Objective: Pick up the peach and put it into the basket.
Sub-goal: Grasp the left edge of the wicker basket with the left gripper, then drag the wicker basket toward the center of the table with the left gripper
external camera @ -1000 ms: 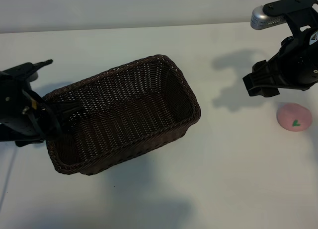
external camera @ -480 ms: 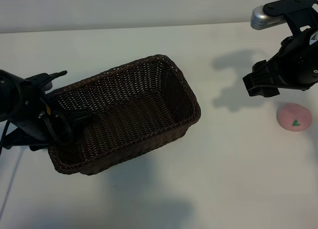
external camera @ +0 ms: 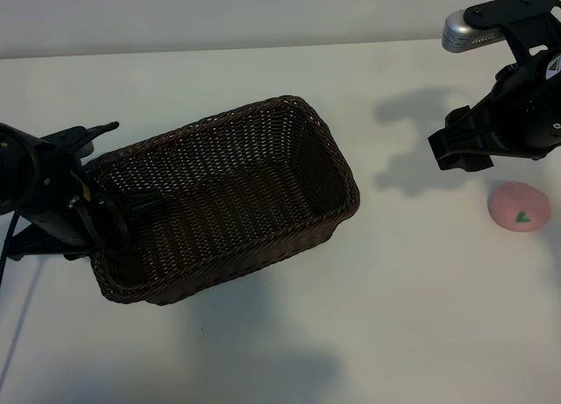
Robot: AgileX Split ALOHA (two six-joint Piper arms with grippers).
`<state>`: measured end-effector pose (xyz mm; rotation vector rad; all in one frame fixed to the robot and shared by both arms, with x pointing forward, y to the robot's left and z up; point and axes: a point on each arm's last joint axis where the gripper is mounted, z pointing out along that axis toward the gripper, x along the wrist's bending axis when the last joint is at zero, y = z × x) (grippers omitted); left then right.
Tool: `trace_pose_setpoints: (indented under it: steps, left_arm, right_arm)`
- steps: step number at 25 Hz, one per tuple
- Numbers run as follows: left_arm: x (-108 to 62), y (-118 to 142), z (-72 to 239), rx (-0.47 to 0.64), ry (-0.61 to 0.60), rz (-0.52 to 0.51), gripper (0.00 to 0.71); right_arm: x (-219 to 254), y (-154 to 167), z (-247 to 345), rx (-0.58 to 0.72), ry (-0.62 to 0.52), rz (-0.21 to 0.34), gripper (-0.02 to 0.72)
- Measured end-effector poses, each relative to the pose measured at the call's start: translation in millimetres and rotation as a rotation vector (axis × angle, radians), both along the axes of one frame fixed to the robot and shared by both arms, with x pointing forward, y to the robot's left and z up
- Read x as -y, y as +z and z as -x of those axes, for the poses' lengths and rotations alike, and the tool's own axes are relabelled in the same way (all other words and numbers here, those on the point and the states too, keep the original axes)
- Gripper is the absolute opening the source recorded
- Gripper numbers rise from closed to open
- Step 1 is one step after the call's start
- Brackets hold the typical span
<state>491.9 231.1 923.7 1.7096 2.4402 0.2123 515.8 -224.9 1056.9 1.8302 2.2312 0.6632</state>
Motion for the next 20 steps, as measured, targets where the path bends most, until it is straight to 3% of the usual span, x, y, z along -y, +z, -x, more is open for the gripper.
trace_pose_setpoints:
  steps: [2, 7, 13, 20]
  left_arm:
    - [0.1, 3, 0, 0.013, 0.0, 0.007, 0.253]
    - [0.2, 26, 3, 0.106, 0.002, 0.046, 0.161]
    - [-0.2, 51, 11, 0.197, -0.038, 0.091, 0.16]
    - [-11.9, 71, 12, 0.28, 0.032, 0.204, 0.16]
  right_arm:
    - [0, 0, 0, 0.0, 0.0, 0.0, 0.594]
    - [0, 0, 0, 0.0, 0.0, 0.0, 0.594]
    - [0, 0, 0, 0.0, 0.0, 0.0, 0.594]
    - [0, 0, 0, 0.0, 0.0, 0.0, 0.594]
